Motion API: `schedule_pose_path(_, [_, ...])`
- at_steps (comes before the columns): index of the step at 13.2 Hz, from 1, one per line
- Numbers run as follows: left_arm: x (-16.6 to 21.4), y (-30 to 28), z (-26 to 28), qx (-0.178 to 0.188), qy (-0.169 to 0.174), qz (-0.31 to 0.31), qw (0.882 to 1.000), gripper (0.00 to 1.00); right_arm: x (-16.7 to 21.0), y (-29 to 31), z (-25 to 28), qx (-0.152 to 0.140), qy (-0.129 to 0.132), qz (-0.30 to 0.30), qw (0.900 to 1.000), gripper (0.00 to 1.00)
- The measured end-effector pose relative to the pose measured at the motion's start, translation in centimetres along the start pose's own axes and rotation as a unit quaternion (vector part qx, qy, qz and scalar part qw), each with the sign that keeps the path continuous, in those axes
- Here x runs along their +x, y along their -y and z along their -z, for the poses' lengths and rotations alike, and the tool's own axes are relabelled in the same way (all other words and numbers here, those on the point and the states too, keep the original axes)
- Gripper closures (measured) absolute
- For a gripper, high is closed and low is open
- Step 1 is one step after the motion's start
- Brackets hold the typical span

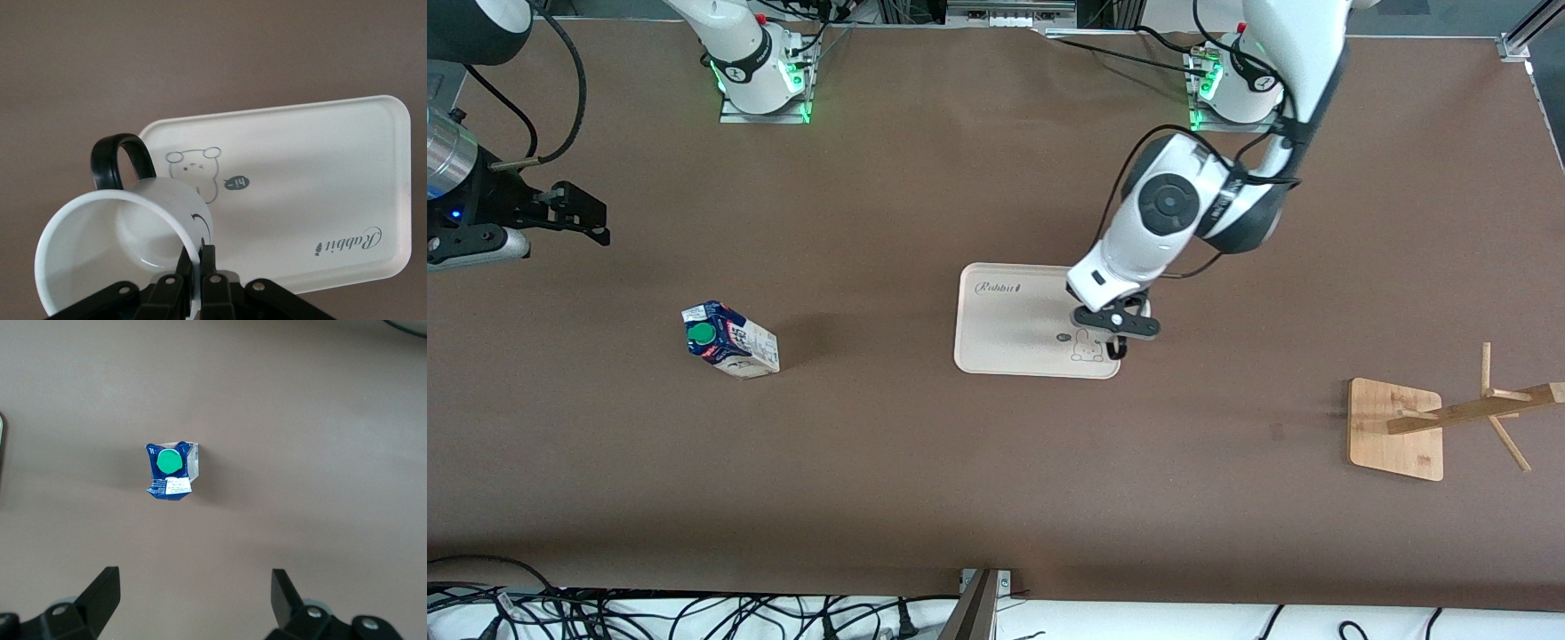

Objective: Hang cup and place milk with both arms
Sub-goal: 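Lift the mug with the left gripper and carry it to the wooden stand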

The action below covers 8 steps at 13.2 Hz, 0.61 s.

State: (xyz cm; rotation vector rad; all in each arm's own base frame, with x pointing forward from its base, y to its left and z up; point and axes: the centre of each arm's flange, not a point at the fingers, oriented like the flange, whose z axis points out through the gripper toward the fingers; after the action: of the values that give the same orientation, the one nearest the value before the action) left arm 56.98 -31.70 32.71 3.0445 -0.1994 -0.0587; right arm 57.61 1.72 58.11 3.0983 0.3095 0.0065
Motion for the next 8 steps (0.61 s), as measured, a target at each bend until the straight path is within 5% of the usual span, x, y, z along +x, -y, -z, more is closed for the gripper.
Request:
schedule_pose_path(4, [2.9,6.3,4.9,0.008,0.027,-0.002,1.000,0.93,0.0,0.0,0.0,0.000,0.000,0.000,1.000,0.00])
schedule_pose_path(8, [5.5,14.1,9.4,0.003,0.009,0.016,1.000,0.93,0.0,0.0,0.0,0.000,0.000,0.000,1.000,0.00])
